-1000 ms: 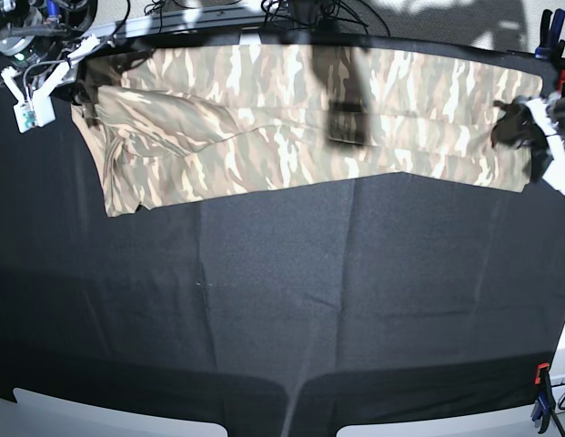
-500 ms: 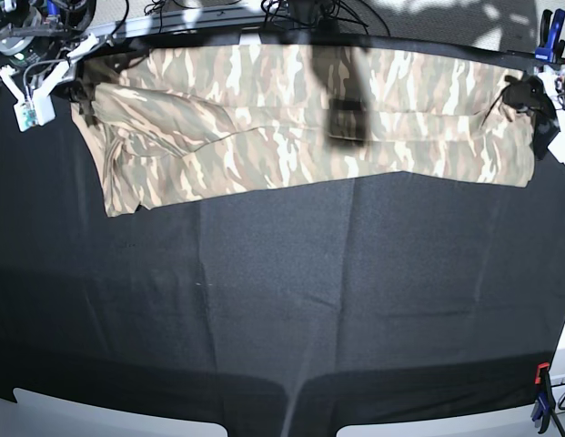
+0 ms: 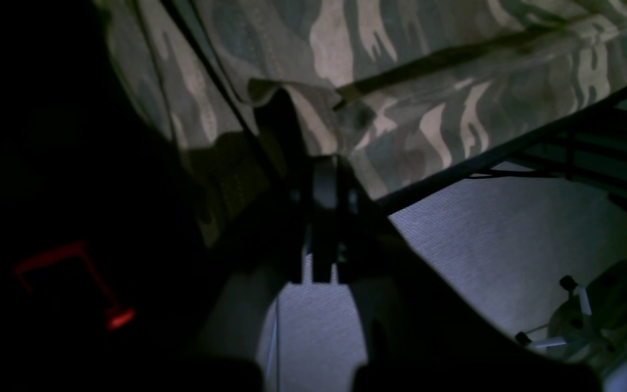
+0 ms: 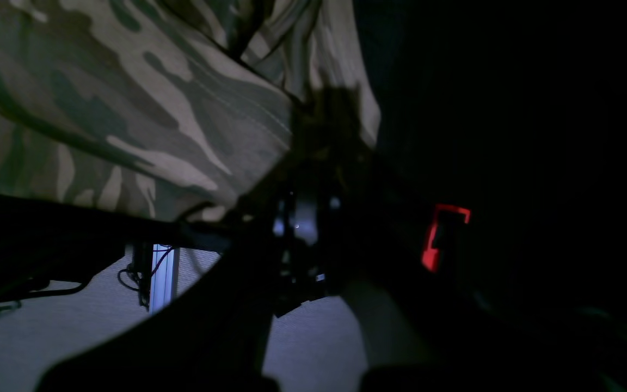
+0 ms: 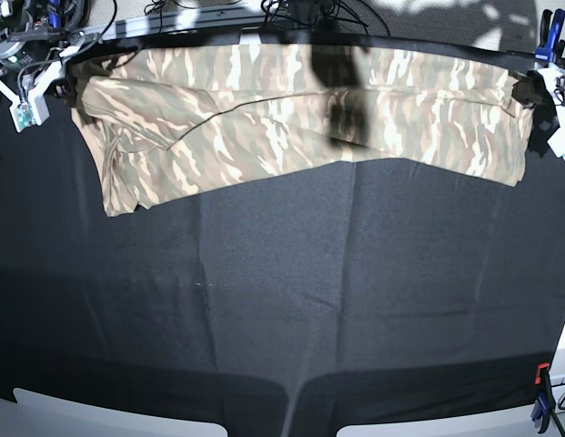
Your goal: Layout the t-shirt on the table in an organized manner, then fold the t-shirt properly
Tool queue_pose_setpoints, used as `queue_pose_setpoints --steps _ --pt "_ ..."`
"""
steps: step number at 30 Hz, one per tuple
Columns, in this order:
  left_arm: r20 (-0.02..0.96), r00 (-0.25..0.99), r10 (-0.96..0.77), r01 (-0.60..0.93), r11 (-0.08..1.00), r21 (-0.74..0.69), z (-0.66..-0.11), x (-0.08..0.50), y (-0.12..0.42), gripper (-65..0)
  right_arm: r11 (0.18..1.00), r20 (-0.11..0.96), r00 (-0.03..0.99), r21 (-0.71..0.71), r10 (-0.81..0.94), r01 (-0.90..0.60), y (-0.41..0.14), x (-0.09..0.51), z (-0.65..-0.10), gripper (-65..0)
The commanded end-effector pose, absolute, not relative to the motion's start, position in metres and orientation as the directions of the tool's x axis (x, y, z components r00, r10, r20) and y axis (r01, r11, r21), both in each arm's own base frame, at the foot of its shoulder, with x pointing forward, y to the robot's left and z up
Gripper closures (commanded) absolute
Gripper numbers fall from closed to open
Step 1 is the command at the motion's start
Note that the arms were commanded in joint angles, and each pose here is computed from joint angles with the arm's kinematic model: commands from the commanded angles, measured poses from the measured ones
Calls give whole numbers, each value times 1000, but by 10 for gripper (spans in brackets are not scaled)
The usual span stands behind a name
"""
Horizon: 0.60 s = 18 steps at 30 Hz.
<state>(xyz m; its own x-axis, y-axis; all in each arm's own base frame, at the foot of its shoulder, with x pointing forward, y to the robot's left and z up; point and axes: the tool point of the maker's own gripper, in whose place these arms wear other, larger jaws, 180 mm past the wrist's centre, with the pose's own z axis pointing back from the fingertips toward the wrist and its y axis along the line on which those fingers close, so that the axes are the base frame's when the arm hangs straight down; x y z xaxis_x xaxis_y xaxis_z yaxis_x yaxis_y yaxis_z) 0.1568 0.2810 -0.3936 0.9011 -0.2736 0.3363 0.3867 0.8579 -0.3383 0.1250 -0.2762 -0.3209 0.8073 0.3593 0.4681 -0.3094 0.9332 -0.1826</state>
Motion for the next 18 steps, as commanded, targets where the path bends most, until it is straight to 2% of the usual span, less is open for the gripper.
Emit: queue_pose_setpoints --steps 1,4,5,8,10,16,17,18 --pt "338 892 -300 407 857 -316 -386 161 288 0 927 501 780 -187 375 -326 -273 131 -312 0" --pt "276 903 -328 407 857 -316 -390 150 291 0 933 542 765 -126 349 -337 -260 134 -309 0" --pt "251 907 -339 407 857 -316 -391 145 293 0 934 554 759 -111 342 -340 -257 135 -308 -31" --pt "212 911 -355 407 857 -315 -393 138 296 0 935 588 741 -80 324 -346 -250 139 -305 -226" --pt "211 911 -356 408 857 -315 -393 138 296 0 935 613 724 -74 317 -347 -247 142 -301 -293" --pt "185 911 -369 410 860 -304 -394 134 300 0 935 661 685 -75 307 -347 -244 151 -294 -299" --pt "174 910 -377 413 863 -290 -396 133 303 -19 935 666 681 -75 306 -347 -244 151 -293 -299" --pt "164 909 -384 416 866 -276 -397 132 306 -86 935 672 675 -75 305 -347 -243 153 -292 -299"
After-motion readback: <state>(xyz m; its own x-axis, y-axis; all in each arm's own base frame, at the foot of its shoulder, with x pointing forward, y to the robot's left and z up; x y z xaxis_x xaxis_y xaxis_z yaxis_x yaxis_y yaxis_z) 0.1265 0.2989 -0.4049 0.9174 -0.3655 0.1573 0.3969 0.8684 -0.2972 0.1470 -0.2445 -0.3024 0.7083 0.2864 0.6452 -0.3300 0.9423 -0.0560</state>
